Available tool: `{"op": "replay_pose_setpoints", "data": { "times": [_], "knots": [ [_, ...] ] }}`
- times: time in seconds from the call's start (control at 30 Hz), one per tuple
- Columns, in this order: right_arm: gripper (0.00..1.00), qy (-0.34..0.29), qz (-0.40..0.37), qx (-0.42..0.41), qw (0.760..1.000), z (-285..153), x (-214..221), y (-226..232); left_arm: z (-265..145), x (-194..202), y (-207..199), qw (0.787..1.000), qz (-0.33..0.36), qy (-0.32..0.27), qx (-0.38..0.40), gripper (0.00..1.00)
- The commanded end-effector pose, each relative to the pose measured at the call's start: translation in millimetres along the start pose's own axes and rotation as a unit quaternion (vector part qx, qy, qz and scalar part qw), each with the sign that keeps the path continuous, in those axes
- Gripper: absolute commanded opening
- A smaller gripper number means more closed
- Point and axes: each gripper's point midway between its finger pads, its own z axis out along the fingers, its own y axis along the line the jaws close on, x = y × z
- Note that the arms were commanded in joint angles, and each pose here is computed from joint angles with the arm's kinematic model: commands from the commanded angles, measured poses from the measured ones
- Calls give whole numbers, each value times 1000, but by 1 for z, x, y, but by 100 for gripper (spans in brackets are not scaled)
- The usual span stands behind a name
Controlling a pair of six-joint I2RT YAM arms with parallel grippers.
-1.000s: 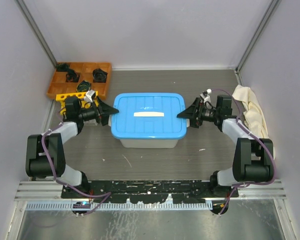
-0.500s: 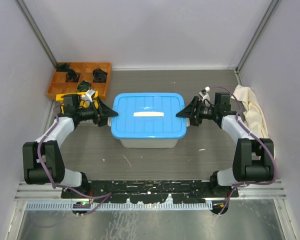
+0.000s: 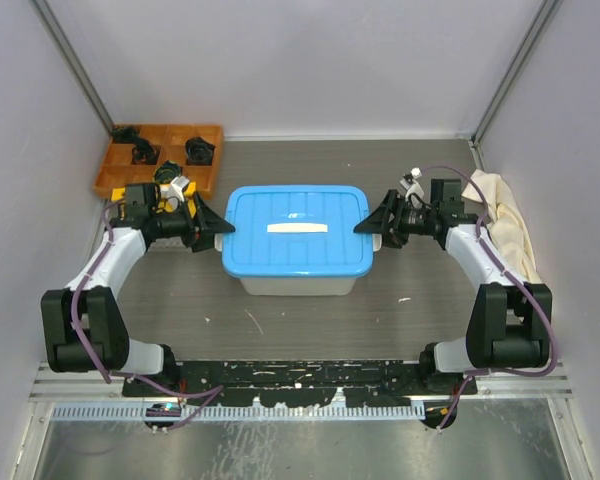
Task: Organize the chemistry lab equipment
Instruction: Close the lid of the storage box.
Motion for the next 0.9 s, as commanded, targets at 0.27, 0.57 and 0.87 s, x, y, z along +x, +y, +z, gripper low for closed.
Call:
{"op": "replay_pose_setpoints", "data": {
  "times": [0.27,0.57,0.87],
  "knots": [
    [66,-13,-84,2,996,-16,-6,41,-7,-2,-42,998,62,-3,13,65],
    [65,-14,-99,15,995,-19,-8,48,-9,1,-61,997,82,7,8,64],
    [64,-15,-108,24,994,-20,-8,53,-5,9,-58,996,90,27,-13,63]
  ]
}}
